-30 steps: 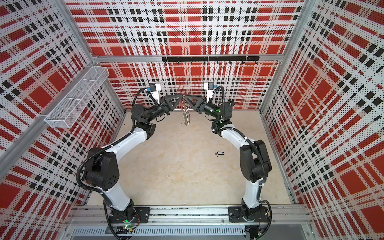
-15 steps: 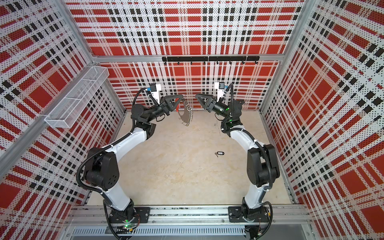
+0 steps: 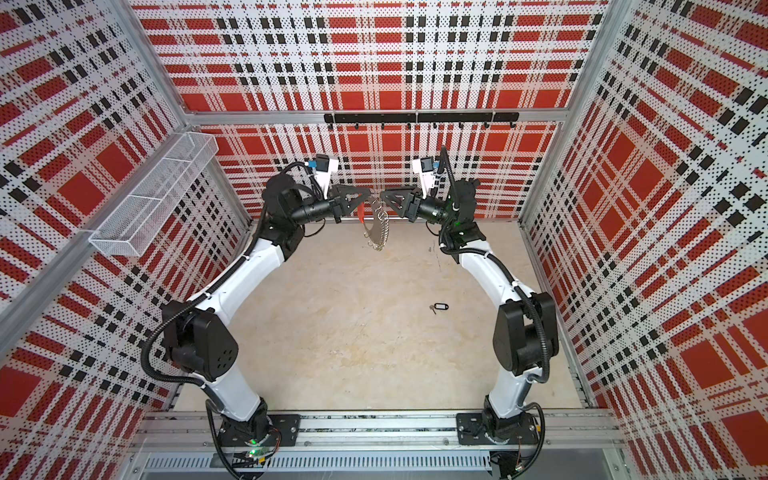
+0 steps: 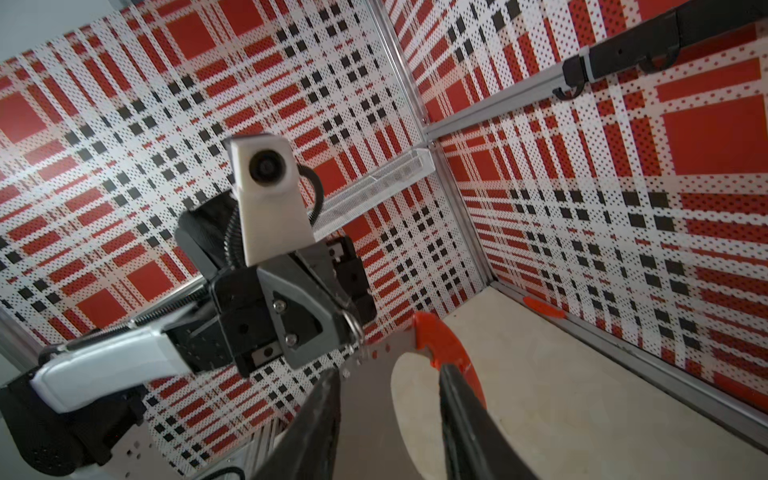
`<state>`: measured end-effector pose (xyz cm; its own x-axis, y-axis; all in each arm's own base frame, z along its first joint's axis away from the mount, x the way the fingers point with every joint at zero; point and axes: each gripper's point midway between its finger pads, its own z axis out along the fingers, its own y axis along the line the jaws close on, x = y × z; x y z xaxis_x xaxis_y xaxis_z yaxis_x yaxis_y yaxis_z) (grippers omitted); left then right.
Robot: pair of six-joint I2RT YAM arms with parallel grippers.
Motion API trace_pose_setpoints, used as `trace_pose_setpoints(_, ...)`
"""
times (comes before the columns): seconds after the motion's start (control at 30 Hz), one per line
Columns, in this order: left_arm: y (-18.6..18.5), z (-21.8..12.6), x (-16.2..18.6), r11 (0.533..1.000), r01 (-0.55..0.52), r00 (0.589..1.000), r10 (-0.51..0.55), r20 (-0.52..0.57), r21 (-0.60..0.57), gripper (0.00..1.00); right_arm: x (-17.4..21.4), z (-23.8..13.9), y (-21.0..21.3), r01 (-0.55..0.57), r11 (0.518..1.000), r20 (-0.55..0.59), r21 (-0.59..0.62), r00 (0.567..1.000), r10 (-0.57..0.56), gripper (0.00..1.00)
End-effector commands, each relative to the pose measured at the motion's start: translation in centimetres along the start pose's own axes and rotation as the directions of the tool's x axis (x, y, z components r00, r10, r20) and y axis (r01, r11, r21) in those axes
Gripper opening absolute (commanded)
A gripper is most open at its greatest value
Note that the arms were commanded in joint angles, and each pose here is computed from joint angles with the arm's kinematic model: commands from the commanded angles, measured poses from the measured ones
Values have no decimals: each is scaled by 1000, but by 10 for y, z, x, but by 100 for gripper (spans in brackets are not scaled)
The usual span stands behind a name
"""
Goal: Put the keys on the keyring
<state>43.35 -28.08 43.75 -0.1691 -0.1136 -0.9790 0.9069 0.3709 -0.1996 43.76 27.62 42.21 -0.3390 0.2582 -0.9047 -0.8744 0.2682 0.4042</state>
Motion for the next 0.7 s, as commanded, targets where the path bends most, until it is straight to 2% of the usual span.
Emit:
trace_pose_setpoints(0.0, 7, -15, 32, 991, -112, 967, 91, -238, -79, 0, -6, -5, 17, 98, 995, -37, 18, 995, -97, 43)
trace_pose_setpoints(0.3, -3, -19, 40, 991, -131, 934, 118, -336, -16, 0, 9, 0, 37, 80, 992, -93, -94, 992, -89, 43)
trace_pose_setpoints(0.53, -12, -16, 40, 992, -122, 934, 121, -336, 20, 0, 24, 15, 44, 62, 988, -138, -141, 987, -82, 44)
trace_pose_setpoints(0.67, -15, -15, 39, 992, -120, 934, 122, -334, 27, 0, 31, 17, 40, 53, 988, -154, -144, 985, -75, 37)
